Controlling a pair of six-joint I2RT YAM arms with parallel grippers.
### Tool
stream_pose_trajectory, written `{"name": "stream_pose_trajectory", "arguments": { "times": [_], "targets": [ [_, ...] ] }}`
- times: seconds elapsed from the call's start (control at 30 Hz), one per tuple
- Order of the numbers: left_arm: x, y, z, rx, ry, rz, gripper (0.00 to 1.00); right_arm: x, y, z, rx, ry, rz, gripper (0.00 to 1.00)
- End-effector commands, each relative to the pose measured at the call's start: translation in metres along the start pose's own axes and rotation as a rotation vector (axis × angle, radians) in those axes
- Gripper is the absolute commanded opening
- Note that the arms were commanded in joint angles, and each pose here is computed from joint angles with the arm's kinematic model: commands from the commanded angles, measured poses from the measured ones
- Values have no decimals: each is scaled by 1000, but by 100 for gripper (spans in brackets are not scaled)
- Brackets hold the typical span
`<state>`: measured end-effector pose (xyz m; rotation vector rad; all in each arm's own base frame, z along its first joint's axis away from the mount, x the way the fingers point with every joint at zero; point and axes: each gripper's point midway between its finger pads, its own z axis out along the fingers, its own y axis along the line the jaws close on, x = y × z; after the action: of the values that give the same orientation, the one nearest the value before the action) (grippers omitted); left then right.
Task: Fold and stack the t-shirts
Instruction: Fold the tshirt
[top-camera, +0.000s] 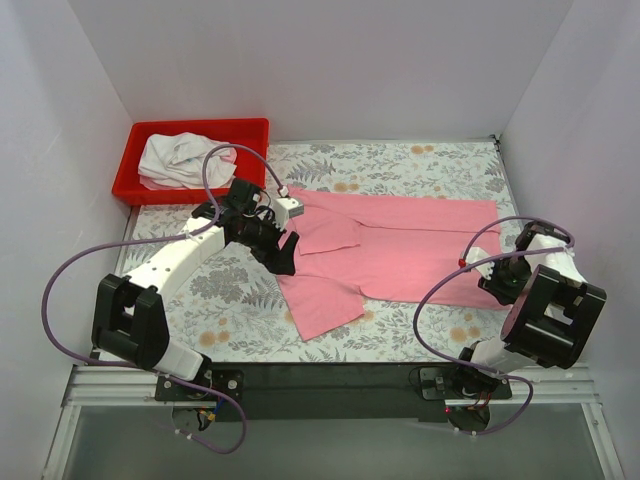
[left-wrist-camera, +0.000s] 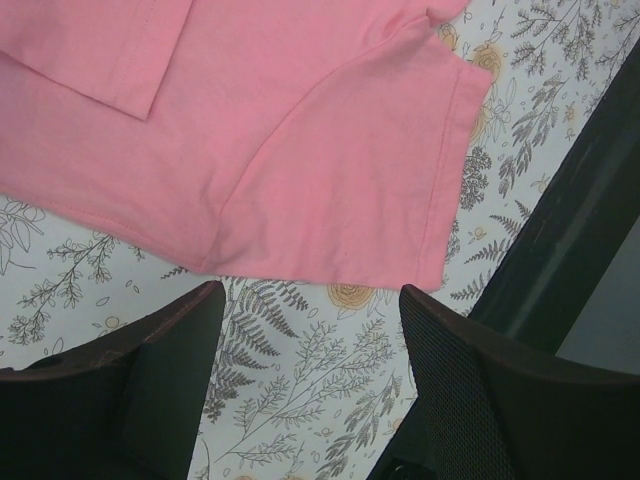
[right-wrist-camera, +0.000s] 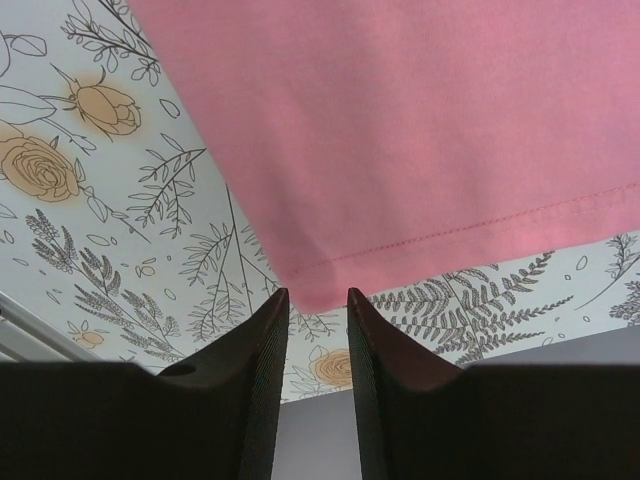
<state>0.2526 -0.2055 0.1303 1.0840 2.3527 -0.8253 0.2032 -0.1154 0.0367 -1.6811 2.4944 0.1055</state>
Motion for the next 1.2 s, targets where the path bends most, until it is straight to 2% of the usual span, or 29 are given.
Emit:
{"name": "stream_pose_trajectory", "arguments": {
  "times": [0.0,0.47,0.6,0.67,0.7,0.9,1.07,1.17],
  "targets": [
    [-4,0,-2,-10,-16,22,69,1,5,3,-12,0,-17,36],
    [4,1,2,-13,0,20,67,11,14,24,-35,38,-17,35],
    [17,2,5,-5,22,51,63,14,16,30,-31,49,-17,27],
    [25,3,7,-6,25,109,58,16,19,33,-32,59,-14,20],
    [27,4,6,-8,24,136,57,16,19,32,-28,61,-13,14],
    [38,0,17,-2,16,325,47,18,20,30,-20,72,8,1],
    [45,-5,34,-27,28,498,41,18,25,30,-38,77,22,1],
    [49,-4,44,-43,41,548,39,18,25,28,-41,77,30,1]
  ]
}}
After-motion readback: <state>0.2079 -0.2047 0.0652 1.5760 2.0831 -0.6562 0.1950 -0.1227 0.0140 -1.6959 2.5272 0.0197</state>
